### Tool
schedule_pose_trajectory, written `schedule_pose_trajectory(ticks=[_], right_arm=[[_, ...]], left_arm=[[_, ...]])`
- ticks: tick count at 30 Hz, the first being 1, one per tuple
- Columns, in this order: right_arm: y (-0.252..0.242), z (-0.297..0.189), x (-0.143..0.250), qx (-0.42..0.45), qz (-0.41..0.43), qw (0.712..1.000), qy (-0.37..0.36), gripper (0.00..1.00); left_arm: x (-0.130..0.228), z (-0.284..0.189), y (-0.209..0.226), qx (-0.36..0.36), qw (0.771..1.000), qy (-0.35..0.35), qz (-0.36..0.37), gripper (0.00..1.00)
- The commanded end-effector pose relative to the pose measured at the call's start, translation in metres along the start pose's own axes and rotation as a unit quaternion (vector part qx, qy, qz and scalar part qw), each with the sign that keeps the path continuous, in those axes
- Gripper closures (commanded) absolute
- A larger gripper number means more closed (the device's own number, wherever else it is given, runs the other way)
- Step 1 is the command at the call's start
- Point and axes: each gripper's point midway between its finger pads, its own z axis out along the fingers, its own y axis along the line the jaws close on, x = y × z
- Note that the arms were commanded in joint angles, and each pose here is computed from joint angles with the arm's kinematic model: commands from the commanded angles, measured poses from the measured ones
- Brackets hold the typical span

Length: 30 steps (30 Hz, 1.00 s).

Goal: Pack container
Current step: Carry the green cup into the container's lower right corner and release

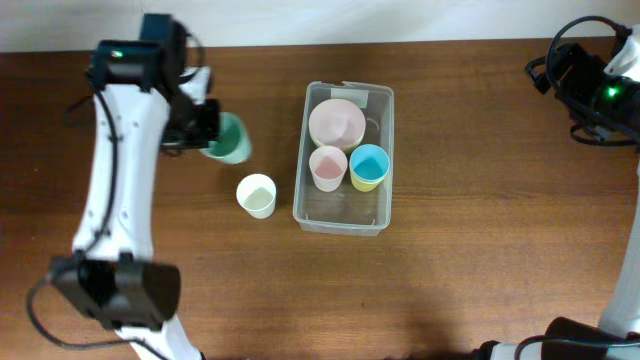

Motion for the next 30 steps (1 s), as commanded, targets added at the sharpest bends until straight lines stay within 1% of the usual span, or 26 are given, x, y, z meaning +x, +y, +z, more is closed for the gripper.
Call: schedule_pose_trajectory(ticks=[1,4,6,9,11,12,15,22,26,29,30], right_arm=[[-0.001,0.001,-0.001,-0.001,0.003,1.0,0.001,0.01],[-0.001,0.001,-0.001,-0.001,0.003,1.0,0.001,0.01],[-0.001,0.001,-0.001,-0.001,0.003,1.0,0.001,0.01],[-0.001,0.001,0.0,-0.001,0.004,1.0,0.002,0.01],[-0.001,0.001,-0.001,-0.001,0.003,1.0,0.001,0.01],[-0.001,0.001,-0.001,-0.001,0.003,1.0,0.001,0.01],[-0.001,0.001,-0.001,-0.001,0.003,1.0,0.001,0.01],[-0.001,0.001,0.0,-0.001,0.004,1.0,0.002,0.01],[-0.001,0.001,0.0,-0.001,0.004,1.0,0.002,0.01],[-0.001,0.001,0.0,-0.001,0.004,1.0,0.002,0.01],[-0.001,0.001,-0.001,-0.001,0.003,1.0,0.001,0.01]], left_arm=[[0.011,-0.01,-0.067,0.042,0.996,-0.009,0.076,0.99],[0.017,-0.001,-0.122,0.057,0.988,-0.021,0.145,0.99],[0.019,0.007,-0.15,0.05,0.981,-0.035,0.185,0.99],[0.025,0.025,-0.183,0.04,0.971,-0.045,0.23,0.99],[0.032,0.04,-0.2,0.04,0.967,-0.039,0.25,0.99],[0.038,0.055,-0.21,0.038,0.964,-0.029,0.263,0.99],[0.045,0.08,-0.218,0.033,0.961,-0.005,0.274,0.99],[0.054,0.133,-0.216,0.012,0.96,0.053,0.276,0.98],[0.057,0.153,-0.215,0.006,0.959,0.071,0.276,0.91],[0.055,0.16,-0.217,0.006,0.959,0.071,0.276,0.8],[0.054,0.16,-0.217,0.006,0.959,0.068,0.276,0.75]])
